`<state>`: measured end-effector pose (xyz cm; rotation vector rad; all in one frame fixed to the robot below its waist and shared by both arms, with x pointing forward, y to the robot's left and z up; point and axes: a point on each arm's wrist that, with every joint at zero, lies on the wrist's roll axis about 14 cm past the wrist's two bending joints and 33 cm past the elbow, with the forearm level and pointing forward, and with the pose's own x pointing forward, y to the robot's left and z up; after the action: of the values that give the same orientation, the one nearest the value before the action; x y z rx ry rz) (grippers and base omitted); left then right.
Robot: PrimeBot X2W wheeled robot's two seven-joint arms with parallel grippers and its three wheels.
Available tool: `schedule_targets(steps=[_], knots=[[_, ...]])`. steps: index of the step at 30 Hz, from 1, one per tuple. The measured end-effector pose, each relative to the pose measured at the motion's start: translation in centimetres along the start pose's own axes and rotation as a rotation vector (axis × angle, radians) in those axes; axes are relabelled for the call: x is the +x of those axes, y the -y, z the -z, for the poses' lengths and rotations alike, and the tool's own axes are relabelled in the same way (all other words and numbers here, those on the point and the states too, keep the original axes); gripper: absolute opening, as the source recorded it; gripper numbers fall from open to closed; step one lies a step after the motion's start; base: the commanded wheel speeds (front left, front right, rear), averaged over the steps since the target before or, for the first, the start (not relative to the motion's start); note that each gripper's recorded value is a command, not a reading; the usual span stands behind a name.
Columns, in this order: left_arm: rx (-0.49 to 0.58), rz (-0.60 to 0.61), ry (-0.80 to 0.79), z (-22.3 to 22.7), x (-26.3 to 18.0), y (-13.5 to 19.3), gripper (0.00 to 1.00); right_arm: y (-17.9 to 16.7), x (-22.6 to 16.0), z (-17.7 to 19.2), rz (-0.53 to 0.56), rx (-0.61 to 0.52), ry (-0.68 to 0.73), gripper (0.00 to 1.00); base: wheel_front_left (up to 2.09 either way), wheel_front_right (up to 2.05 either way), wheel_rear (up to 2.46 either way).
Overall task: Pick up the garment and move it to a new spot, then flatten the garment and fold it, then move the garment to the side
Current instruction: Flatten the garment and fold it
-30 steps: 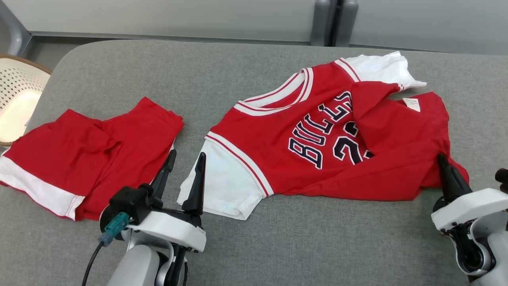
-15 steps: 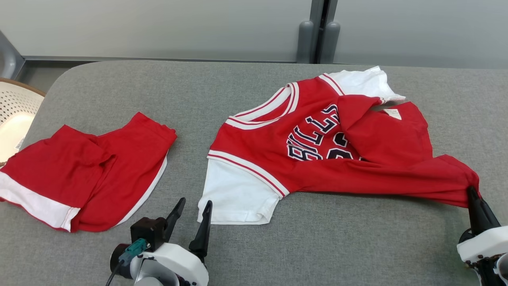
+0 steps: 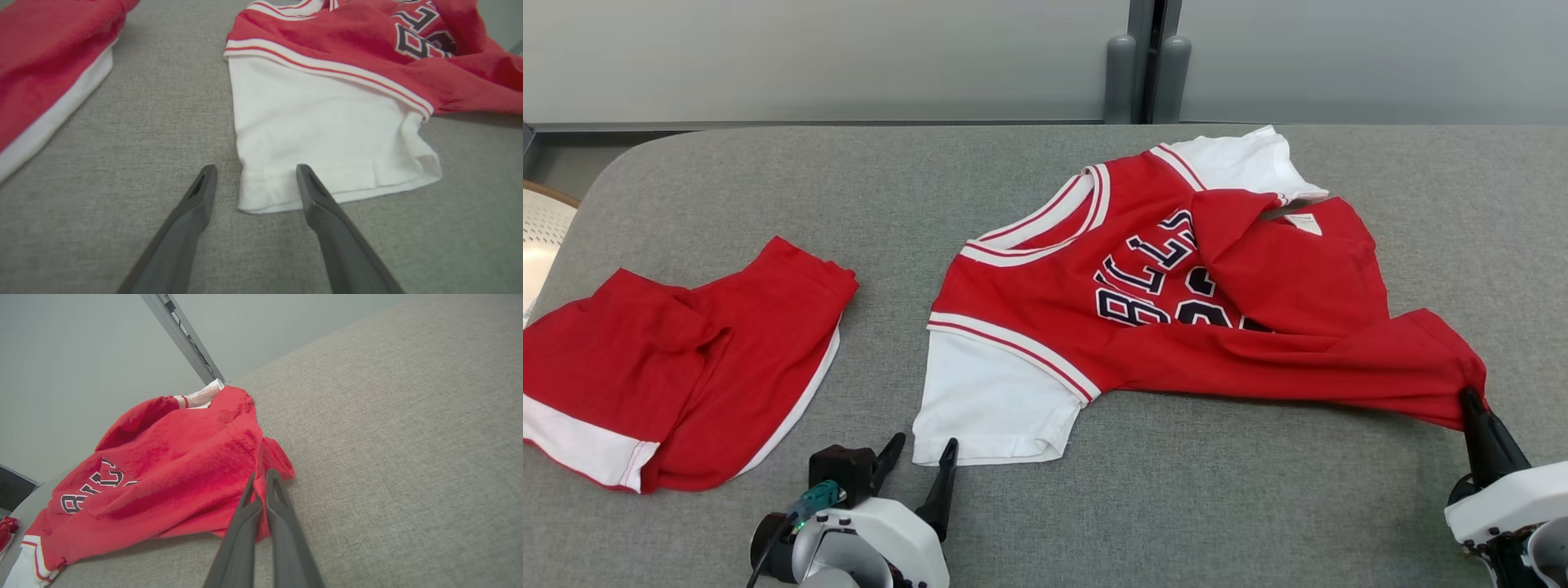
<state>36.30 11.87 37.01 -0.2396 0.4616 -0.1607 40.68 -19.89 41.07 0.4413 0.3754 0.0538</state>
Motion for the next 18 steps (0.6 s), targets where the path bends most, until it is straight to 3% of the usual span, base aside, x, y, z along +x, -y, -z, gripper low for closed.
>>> schedule_targets(steps=[2,3,4,5,14,18], knots=[[0.003,0.005,-0.008,0.1,0.2,0.1,1.00,-0.1,0.0,-0.1,-0.003,0.000,0.003,0.00,0.00,0.00,0.00],[0.004,0.012,-0.019,0.2,0.3,0.3,0.91,-0.2,0.0,-0.2,-0.004,0.001,0.005,0.00,0.00,0.00,0.00],[0.008,0.023,-0.031,0.4,0.4,0.5,0.38,-0.2,0.0,-0.2,-0.004,0.001,0.005,0.00,0.00,0.00,0.00],[0.011,0.031,-0.048,0.7,0.4,0.7,0.00,-0.2,0.0,-0.3,-0.006,-0.004,0.005,0.00,0.00,0.00,0.00],[-0.142,0.088,0.137,-4.8,0.8,1.7,0.00,-2.4,0.3,-1.7,-0.080,-0.021,0.024,0.00,0.00,0.00,0.00],[-0.232,0.177,0.355,-12.2,-0.3,2.8,0.00,-4.2,0.3,-4.2,-0.141,-0.015,0.091,0.00,0.00,0.00,0.00]])
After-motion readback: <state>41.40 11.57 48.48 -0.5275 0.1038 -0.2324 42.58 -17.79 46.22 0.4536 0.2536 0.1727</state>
